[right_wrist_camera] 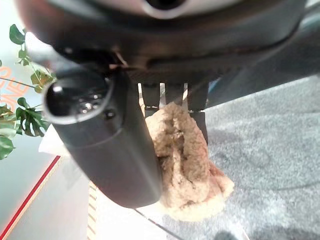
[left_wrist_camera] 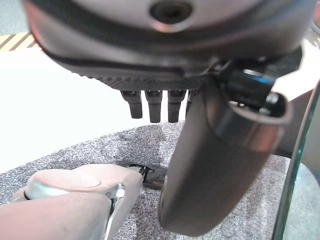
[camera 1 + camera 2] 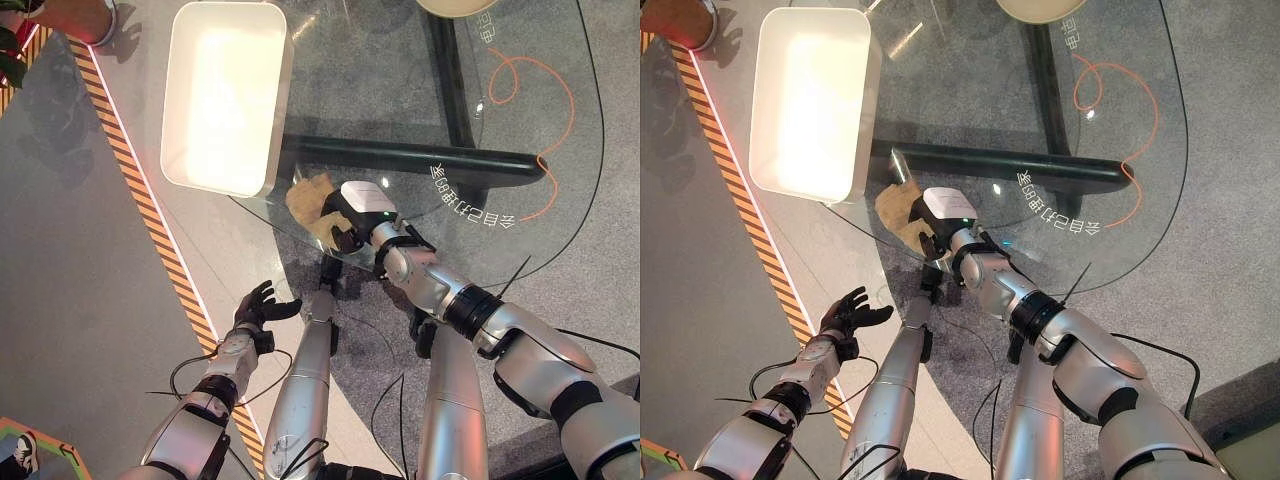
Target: Wipe the table with a cloth and put it in the basket.
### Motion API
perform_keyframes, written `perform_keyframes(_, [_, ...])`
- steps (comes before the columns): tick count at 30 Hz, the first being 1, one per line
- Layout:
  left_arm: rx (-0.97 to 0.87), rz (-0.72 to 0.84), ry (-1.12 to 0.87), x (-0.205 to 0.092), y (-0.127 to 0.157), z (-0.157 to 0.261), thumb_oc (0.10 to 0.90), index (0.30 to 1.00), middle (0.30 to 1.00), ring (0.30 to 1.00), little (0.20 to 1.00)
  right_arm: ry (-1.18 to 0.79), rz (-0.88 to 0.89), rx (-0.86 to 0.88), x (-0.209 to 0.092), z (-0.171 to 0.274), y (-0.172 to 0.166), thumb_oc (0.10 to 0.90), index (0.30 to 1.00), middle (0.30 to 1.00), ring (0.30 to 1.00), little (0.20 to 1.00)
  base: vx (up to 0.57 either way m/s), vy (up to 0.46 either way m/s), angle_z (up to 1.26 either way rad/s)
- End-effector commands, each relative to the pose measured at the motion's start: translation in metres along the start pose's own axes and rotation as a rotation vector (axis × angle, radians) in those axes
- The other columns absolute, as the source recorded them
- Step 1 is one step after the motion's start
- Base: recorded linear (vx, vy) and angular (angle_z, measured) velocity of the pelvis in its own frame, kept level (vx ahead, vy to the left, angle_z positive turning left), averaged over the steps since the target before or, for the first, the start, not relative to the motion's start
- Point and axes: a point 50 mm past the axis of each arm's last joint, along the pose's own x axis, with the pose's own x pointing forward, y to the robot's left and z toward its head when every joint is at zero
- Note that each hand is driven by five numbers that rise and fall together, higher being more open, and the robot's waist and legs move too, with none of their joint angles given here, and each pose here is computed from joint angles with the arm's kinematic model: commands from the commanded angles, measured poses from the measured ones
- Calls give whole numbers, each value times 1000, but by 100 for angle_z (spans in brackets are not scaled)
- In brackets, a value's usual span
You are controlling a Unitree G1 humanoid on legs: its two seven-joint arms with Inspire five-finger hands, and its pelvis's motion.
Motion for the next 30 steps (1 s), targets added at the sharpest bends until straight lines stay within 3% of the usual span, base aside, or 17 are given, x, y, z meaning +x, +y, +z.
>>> perform_keyframes(1, [76, 43, 3, 3, 15, 5, 800, 900, 900, 900, 900, -136, -296, 18, 21, 41, -52, 100, 300, 300, 300, 200, 0, 0, 0])
perform_keyframes(8, [76, 55, 6, 1, 19, 0, 800, 900, 900, 900, 900, 38, -584, 6, 18, -8, -98, 100, 300, 300, 300, 200, 1, -3, 0])
perform_keyframes(15, [54, 91, -3, 0, 31, 3, 800, 900, 900, 900, 900, 262, -877, -16, -8, -67, -144, 100, 300, 300, 300, 200, 0, 0, 0])
perform_keyframes(30, [31, 127, -21, 0, 51, 14, 800, 900, 900, 900, 900, 602, -1123, 55, -70, -161, -167, 100, 300, 300, 300, 200, 0, -2, 3])
